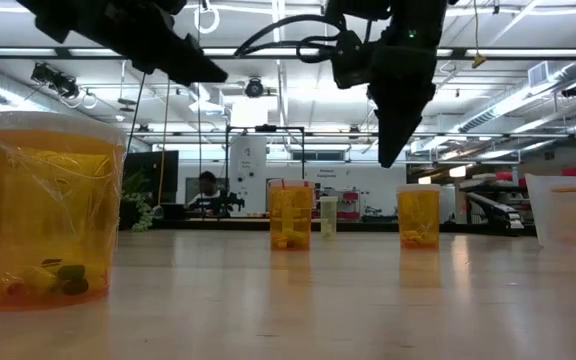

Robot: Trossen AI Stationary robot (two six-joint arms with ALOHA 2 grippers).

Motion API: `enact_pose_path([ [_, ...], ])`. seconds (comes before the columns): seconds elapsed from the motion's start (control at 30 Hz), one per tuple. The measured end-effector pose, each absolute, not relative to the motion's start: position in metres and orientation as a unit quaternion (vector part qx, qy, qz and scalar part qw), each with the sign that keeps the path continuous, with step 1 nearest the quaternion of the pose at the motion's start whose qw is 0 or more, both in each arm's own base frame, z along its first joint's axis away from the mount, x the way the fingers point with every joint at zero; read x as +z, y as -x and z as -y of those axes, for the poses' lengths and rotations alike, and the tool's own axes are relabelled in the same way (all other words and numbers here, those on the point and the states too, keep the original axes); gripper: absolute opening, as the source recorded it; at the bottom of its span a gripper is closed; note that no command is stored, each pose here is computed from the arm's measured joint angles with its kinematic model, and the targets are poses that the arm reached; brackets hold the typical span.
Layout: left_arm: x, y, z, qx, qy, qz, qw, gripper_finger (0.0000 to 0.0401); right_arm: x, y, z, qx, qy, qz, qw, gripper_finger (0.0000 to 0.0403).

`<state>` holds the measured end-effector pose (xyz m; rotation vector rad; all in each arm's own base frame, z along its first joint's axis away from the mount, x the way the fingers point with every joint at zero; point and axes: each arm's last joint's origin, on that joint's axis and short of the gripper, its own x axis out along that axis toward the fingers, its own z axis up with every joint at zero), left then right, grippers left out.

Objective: Pick and place medicine bottles into bin by pill shape (circle, oval)
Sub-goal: Put the big middle right yellow pill bottle into the right transparent bin

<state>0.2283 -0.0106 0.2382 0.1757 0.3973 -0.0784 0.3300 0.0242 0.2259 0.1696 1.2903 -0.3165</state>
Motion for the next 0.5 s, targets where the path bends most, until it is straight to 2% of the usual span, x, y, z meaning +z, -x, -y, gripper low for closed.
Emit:
enact_pose_path([
  [0.5,0.221,-0.196,0.008,-0.027,-0.061,-0.157,0.985,0.0171,0.209,-0.331,-0.024,-0.154,-0.080,-0.623,0.763,0.0317],
])
